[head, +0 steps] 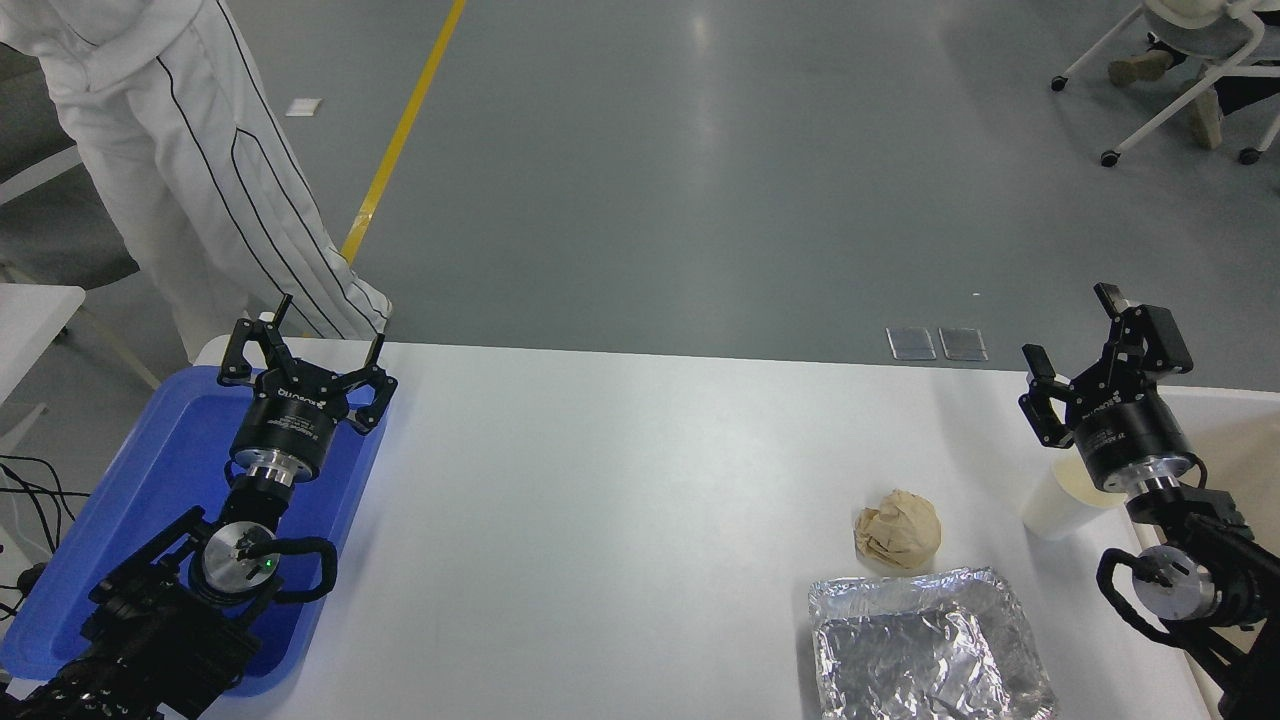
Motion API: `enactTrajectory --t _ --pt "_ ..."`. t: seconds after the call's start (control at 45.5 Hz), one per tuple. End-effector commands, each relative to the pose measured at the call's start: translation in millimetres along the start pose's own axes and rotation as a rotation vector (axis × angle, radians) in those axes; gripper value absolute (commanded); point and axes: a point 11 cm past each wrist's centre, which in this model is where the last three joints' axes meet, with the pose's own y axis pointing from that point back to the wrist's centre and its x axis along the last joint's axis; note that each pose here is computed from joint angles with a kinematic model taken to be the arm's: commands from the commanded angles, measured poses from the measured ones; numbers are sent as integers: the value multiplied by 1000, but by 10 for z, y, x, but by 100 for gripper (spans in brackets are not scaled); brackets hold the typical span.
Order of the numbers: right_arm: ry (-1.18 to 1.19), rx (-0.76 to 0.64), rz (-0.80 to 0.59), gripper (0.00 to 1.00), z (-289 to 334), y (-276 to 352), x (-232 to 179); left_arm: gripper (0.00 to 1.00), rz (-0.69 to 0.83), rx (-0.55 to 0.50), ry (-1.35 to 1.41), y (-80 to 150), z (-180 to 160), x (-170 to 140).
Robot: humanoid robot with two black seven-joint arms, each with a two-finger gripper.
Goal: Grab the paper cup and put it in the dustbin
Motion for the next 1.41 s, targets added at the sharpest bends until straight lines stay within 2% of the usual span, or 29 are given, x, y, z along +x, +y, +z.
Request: enactTrajectory --t 0.0,1.385 --pt "0 0 2 100 3 2 4 100 2 0 -1 1 1 4" --pt "7 -3 20 100 -14 21 76 100 0 0 0 -1 0 -1"
